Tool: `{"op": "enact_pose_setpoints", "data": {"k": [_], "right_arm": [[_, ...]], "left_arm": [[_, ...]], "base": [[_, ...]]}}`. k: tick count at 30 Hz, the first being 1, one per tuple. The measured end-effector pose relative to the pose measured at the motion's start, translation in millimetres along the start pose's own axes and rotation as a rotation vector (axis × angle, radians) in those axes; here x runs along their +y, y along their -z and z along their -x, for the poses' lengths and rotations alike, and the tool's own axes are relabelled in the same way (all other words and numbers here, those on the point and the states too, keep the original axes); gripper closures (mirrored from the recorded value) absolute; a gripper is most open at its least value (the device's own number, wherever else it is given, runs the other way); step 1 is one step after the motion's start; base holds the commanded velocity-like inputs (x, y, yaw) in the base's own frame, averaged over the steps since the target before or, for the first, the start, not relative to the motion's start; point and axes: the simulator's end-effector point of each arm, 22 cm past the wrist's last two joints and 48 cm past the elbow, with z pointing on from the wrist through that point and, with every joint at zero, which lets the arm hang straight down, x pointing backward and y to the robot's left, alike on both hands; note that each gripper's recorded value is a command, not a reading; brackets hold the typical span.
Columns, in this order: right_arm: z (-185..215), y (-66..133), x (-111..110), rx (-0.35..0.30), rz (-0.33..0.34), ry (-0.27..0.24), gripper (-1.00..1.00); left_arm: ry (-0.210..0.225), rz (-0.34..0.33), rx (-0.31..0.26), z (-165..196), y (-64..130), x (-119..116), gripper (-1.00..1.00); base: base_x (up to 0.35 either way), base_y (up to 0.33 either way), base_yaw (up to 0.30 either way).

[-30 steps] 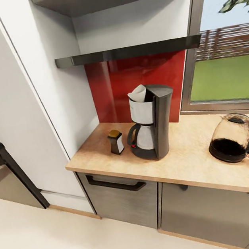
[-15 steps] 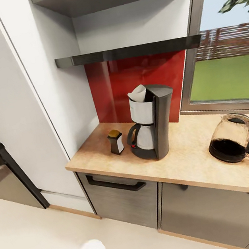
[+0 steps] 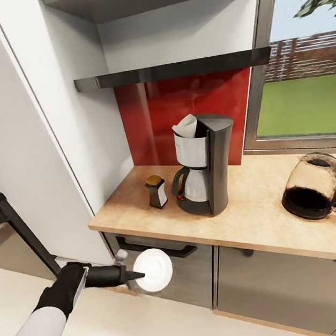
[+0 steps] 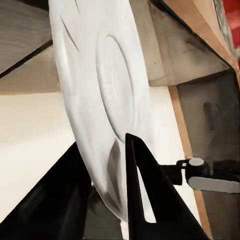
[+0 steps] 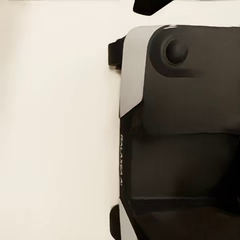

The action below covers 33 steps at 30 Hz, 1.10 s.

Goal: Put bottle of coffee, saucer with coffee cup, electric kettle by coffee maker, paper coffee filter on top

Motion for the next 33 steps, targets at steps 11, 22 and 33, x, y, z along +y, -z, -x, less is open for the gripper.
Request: {"op": "enact_pose_setpoints", "data": {"k": [11,22,33], "right_arm": [[4.1,0.0,0.1,-0.02,0.0,0.004,-1.0],[3.2,0.1,-1.4,-0.019,-0.003,0.003,-1.0],[3.0,0.8,-7.4,-0.017,-0.011,0.0,-1.0]], "left_arm": [[0.042,-0.096,0.03,75.7,-46.6,-83.1,1.0],[-0.034,-0.078,0.083,108.3,-52.6,-118.1,1.0],[0.029,0.001,-0.104,151.3,-5.3,-85.3,1.0]], "base": [[0.0,0.0,0.0],[0.0,0.0,0.0],[0.0,0.0,-0.032]]}}
